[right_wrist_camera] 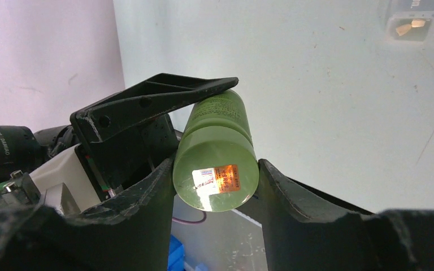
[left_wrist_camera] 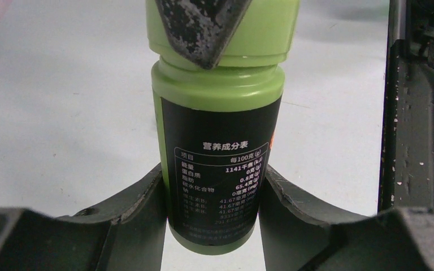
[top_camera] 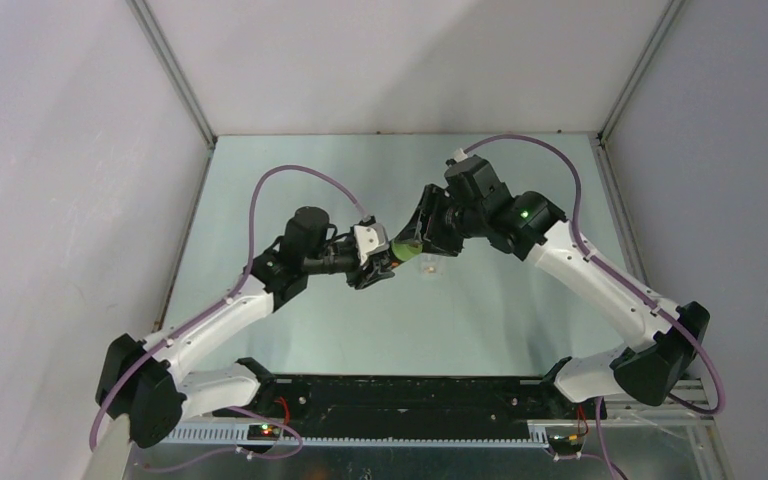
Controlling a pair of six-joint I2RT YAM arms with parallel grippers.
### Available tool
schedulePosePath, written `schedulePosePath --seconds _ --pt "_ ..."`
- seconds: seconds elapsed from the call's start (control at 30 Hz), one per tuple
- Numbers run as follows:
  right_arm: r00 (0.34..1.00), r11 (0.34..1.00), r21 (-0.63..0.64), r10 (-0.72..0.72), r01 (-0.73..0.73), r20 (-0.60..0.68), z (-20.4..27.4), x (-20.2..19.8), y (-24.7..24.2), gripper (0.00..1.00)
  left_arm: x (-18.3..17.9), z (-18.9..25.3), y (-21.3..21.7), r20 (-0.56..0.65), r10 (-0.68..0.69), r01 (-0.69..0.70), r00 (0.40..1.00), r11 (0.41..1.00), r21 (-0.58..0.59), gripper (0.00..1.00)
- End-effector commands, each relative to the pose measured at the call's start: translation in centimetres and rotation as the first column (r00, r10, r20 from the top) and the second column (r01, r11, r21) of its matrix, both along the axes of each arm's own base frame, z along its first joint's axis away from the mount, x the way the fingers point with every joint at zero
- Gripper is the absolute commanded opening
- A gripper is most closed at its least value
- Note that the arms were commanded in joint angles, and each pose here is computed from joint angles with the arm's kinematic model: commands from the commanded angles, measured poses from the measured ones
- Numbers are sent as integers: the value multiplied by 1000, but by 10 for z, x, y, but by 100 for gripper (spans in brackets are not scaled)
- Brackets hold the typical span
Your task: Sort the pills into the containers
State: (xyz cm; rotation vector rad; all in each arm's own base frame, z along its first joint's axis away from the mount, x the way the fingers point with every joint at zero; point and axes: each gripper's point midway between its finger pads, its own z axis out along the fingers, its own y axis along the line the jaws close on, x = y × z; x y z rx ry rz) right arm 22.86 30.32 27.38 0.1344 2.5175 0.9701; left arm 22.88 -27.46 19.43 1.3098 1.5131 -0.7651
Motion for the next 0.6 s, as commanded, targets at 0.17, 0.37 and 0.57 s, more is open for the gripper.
schedulePosePath --seconds 0.17,0.37,0.57 --pt "997 997 -26 65 -66 -47 -9 -16 13 36 12 69 -10 234 13 23 972 989 -149 0" --pt "996 992 -95 82 -85 -33 -21 -14 16 39 24 68 -4 329 59 -27 942 995 -101 0" --pt "993 989 -103 103 -109 -57 -29 -13 23 39 31 74 2 441 94 -62 893 994 -86 0"
